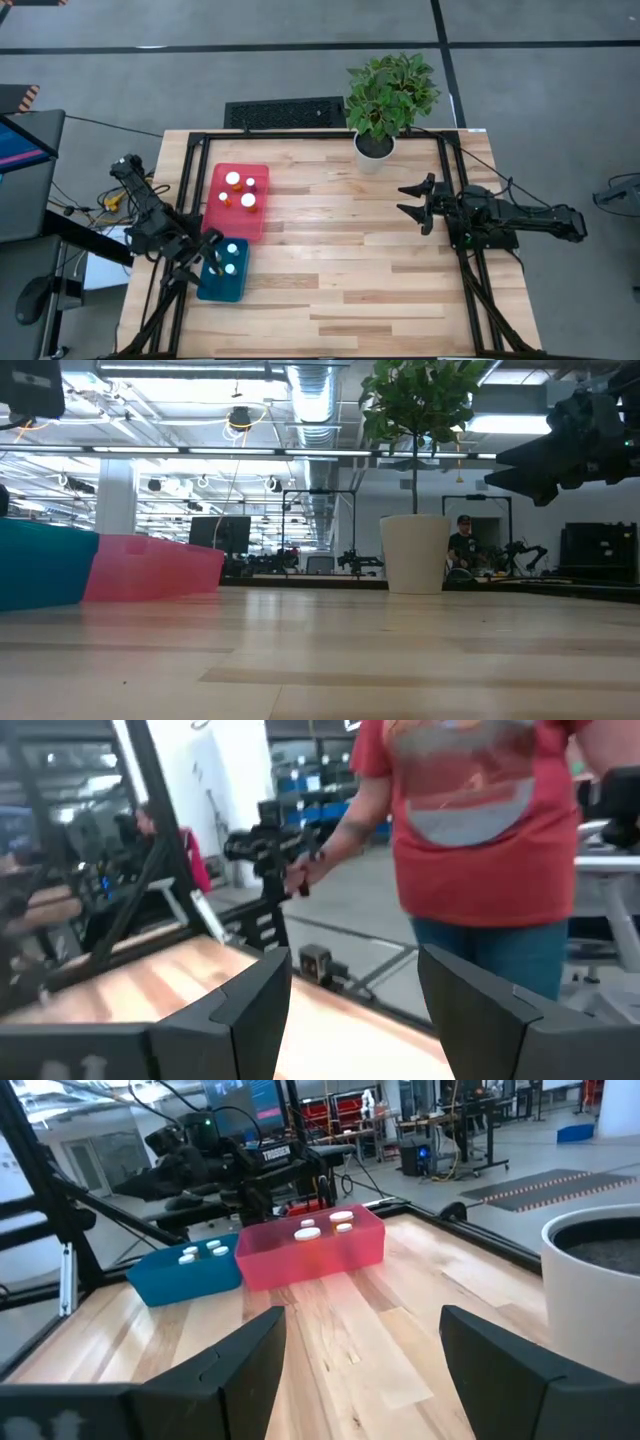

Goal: Pick and place medicine bottles into bin by pill shape (circle, oval)
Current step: Return to Home Position

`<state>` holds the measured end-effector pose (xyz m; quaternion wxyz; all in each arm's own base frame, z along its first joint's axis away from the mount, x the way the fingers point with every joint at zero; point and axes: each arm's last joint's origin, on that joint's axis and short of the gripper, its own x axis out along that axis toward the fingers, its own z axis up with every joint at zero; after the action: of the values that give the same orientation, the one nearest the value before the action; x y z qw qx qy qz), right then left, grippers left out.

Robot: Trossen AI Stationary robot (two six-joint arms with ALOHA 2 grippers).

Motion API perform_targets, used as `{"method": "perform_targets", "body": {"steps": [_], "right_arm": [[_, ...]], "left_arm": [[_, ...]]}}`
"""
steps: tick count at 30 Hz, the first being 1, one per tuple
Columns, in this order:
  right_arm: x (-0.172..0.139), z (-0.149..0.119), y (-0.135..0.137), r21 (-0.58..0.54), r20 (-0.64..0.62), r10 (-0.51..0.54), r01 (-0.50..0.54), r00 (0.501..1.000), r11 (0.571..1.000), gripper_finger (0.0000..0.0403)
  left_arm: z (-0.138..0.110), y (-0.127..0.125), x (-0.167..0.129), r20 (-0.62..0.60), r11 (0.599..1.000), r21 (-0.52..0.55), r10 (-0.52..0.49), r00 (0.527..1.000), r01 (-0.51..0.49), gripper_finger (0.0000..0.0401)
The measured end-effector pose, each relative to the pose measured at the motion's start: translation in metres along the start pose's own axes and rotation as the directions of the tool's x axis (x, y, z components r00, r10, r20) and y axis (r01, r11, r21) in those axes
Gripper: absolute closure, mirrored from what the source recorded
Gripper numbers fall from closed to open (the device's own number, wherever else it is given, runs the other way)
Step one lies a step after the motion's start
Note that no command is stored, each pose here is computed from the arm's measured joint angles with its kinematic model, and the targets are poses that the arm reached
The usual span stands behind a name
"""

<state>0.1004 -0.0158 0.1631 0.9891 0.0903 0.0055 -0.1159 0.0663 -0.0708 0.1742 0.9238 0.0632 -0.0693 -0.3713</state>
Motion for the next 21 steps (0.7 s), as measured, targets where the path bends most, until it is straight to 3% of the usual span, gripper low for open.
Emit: {"method": "perform_targets", "body": {"steps": [6, 21], "right_arm": [[0.0000, 0.0000, 0.0000, -0.007, 0.000, -0.002, 0.002, 1.000, 1.000, 0.0127], [0.0000, -0.0002, -0.0001, -0.007, 0.000, -0.002, 0.002, 1.000, 1.000, 0.0127]], "left_arm": [[-0.0034, 0.0036, -0.0001, -0.051, 0.991, -0.019, 0.128, 0.990, -0.129, 0.0189], [-0.0039, 0.0063, -0.0001, -0.054, 0.988, 0.008, 0.156, 0.986, -0.155, 0.0189]]}}
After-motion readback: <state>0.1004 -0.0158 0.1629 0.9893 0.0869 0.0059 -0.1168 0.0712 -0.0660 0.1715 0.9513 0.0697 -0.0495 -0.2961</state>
